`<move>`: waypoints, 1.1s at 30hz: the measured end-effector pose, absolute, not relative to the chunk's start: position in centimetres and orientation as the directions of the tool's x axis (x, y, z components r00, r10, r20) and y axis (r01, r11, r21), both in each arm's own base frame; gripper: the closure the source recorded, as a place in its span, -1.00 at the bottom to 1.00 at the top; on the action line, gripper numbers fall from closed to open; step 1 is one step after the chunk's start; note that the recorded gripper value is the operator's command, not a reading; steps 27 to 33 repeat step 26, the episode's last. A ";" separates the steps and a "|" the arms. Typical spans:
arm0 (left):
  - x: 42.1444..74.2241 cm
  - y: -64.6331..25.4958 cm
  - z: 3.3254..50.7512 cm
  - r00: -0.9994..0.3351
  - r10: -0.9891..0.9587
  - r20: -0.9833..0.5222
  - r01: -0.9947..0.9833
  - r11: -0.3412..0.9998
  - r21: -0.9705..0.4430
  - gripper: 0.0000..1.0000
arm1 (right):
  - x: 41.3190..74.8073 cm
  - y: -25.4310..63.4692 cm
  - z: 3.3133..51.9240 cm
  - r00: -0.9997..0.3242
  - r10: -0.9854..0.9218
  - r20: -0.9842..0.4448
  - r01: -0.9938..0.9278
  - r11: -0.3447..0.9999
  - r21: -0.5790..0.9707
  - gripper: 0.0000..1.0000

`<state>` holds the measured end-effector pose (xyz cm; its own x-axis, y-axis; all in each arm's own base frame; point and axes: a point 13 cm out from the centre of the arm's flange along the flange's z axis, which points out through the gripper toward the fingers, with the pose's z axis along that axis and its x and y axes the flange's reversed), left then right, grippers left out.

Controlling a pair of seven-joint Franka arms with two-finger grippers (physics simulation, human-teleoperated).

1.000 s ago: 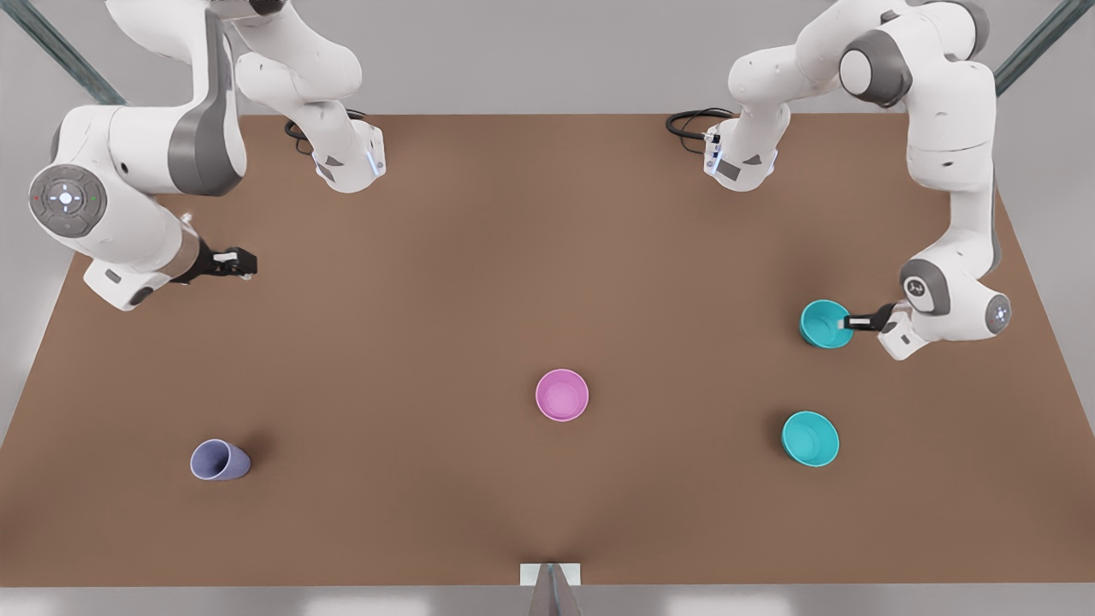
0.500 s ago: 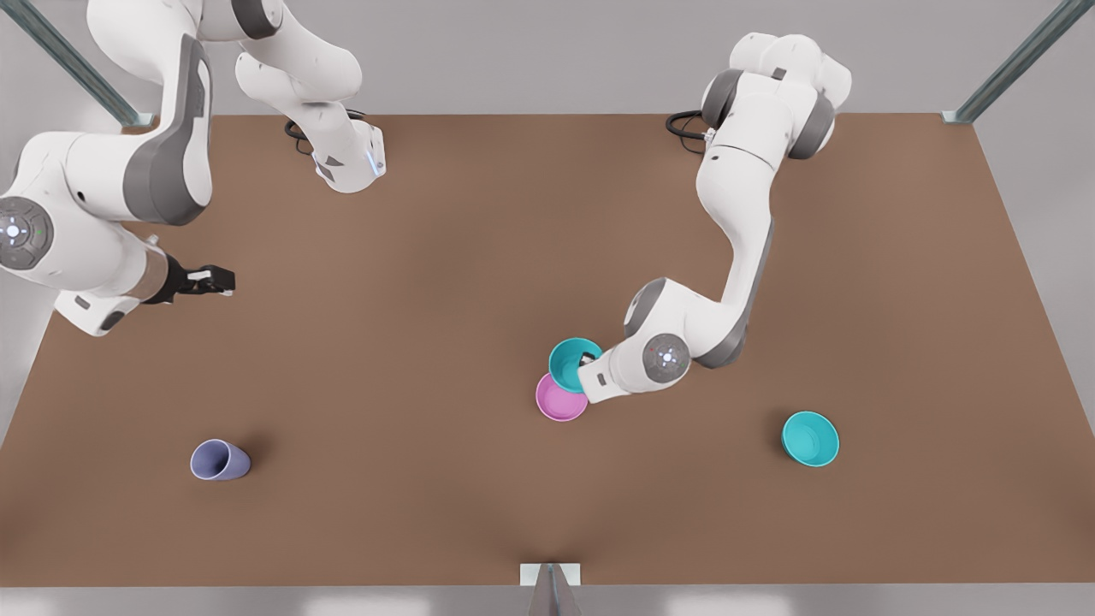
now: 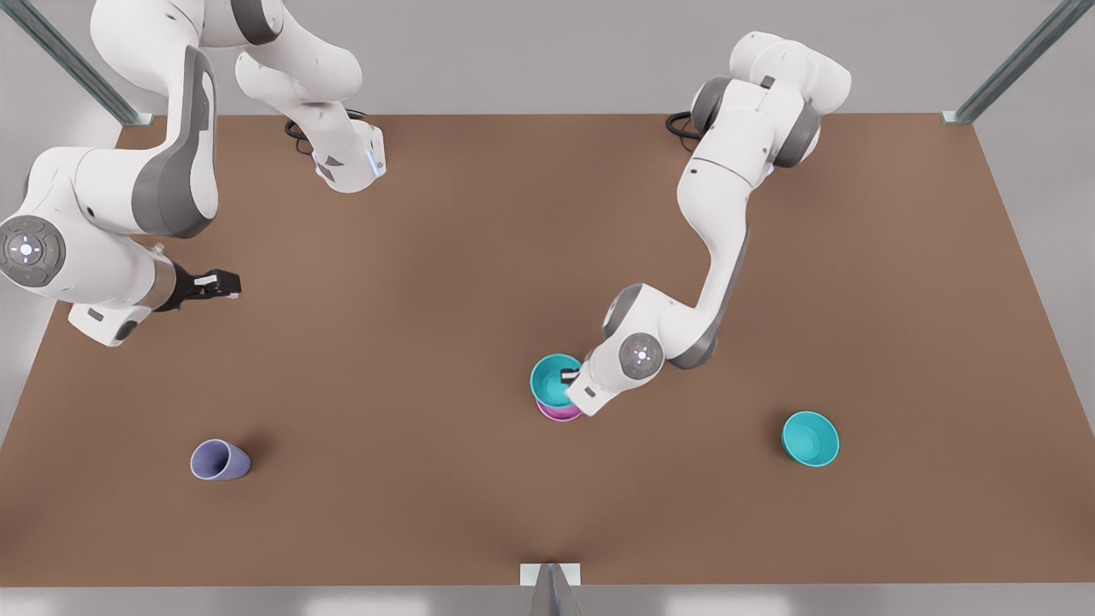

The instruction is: Stack the blue bowl on the pink bowl

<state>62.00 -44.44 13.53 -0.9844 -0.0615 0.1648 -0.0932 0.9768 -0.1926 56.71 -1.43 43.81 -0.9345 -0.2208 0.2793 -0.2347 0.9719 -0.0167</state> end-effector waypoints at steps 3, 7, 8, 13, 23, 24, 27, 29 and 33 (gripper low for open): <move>62.2 -44.3 12.8 -0.979 -0.114 0.168 -0.145 0.972 -0.186 0.57 | 56.8 -1.4 43.7 -0.932 -0.229 0.280 -0.243 0.970 -0.015 -1.00; 61.9 -43.7 11.4 -0.967 -0.171 0.186 -0.203 0.965 -0.165 0.57 | 56.8 -1.4 43.7 -0.930 -0.237 0.281 -0.251 0.968 -0.013 -1.00; 61.8 -43.6 11.2 -0.965 -0.183 0.189 -0.214 0.963 -0.162 0.57 | 56.8 -1.4 43.7 -0.930 -0.239 0.281 -0.253 0.967 -0.013 -1.00; 61.3 -43.0 10.5 -0.951 -0.230 0.207 -0.262 0.955 -0.143 -1.00 | 56.9 -1.5 43.8 -0.929 -0.245 0.278 -0.258 0.966 -0.012 -1.00; 63.2 -12.6 44.1 -0.924 -0.378 0.063 -0.380 0.924 -0.026 -1.00 | 56.9 -1.3 43.9 -0.924 -0.262 0.277 -0.274 0.962 -0.007 -1.00; 61.7 -11.9 45.6 -0.933 -0.351 0.072 -0.352 0.936 0.001 -1.00 | 56.9 -1.3 43.8 -0.924 -0.263 0.278 -0.276 0.961 -0.006 -1.00; 59.4 -10.8 46.6 -0.943 -0.311 0.117 -0.307 0.950 0.050 -1.00 | 56.9 -1.3 43.8 -0.923 -0.265 0.278 -0.278 0.961 -0.006 -1.00; 59.4 -10.8 46.6 -0.943 -0.311 0.117 -0.307 0.950 0.050 -1.00 | 56.9 -1.3 43.8 -0.923 -0.265 0.278 -0.278 0.961 -0.006 -1.00; 59.4 -10.8 46.6 -0.943 -0.311 0.117 -0.307 0.950 0.050 -1.00 | 56.9 -1.3 43.8 -0.923 -0.265 0.278 -0.278 0.961 -0.006 -1.00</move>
